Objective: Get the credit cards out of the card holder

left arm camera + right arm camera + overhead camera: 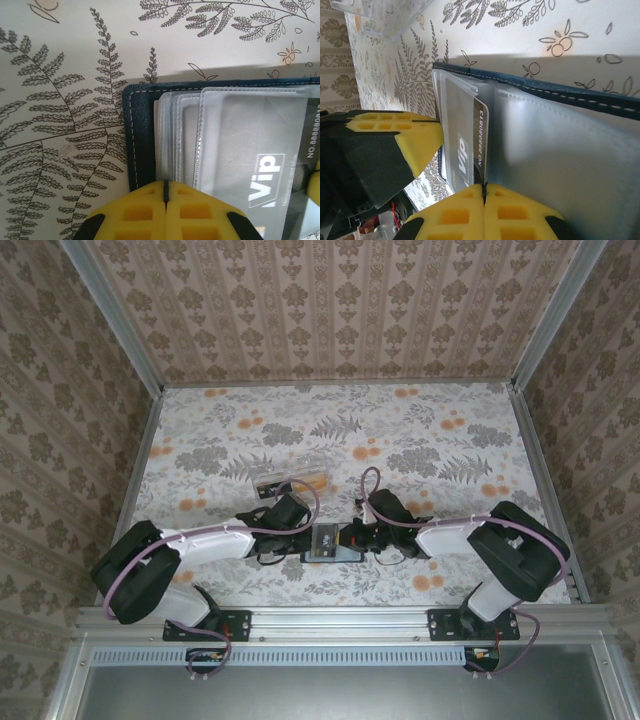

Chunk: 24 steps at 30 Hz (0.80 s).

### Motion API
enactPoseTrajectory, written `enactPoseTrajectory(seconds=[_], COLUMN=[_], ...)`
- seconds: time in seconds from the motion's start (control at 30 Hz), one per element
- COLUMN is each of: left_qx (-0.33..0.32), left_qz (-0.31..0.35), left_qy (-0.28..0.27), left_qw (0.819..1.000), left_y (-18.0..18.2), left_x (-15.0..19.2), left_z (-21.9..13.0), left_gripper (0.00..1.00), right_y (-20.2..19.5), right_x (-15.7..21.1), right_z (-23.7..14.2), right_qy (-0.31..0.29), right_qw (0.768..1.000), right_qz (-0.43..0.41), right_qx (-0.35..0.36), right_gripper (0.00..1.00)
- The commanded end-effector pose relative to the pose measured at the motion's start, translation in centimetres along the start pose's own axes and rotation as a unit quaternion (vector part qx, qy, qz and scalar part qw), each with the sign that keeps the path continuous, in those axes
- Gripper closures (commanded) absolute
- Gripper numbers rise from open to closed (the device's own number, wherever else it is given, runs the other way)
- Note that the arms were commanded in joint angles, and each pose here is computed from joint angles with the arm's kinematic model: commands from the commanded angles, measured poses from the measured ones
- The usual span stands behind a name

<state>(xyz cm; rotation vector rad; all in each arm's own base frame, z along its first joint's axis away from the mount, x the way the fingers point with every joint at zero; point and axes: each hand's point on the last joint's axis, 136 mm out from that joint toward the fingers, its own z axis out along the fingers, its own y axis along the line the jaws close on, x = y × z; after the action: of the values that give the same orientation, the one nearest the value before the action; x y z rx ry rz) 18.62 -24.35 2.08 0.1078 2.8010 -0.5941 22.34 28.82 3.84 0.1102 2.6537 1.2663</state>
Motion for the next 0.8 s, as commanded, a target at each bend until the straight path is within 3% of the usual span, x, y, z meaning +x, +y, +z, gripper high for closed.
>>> enactPoseTrajectory(seconds=[0.0, 0.3, 0.57, 0.77], left_qx=[-0.064, -0.058, -0.008, 0.003], left_qz=[-0.002, 0.001, 0.04, 0.058], left_qy=[0.05, 0.043, -0.002, 0.003], left_qw=[0.997, 0.997, 0.999, 0.998], left_y=[3.8, 3.1, -1.2, -2.8], left_x=[2.9, 2.3, 0.2, -0.2], left_z=[0.2, -0.3, -2.8, -2.0], left_gripper=[1.0, 1.0, 1.0, 1.0], right_y=[-1.1, -1.9, -1.5, -1.4], right_x=[0.4, 0.5, 0.3, 0.3], right_z=[-1.0, -1.4, -1.1, -0.8], right_qy=[0.003, 0.01, 0.012, 0.015], right_qw=[1.0, 0.999, 0.999, 0.999], right_qz=[-0.006, -0.007, -0.01, -0.009], right_qx=[0.021, 0.036, 0.032, 0.03], right_gripper=[1.0, 1.0, 1.0, 1.0])
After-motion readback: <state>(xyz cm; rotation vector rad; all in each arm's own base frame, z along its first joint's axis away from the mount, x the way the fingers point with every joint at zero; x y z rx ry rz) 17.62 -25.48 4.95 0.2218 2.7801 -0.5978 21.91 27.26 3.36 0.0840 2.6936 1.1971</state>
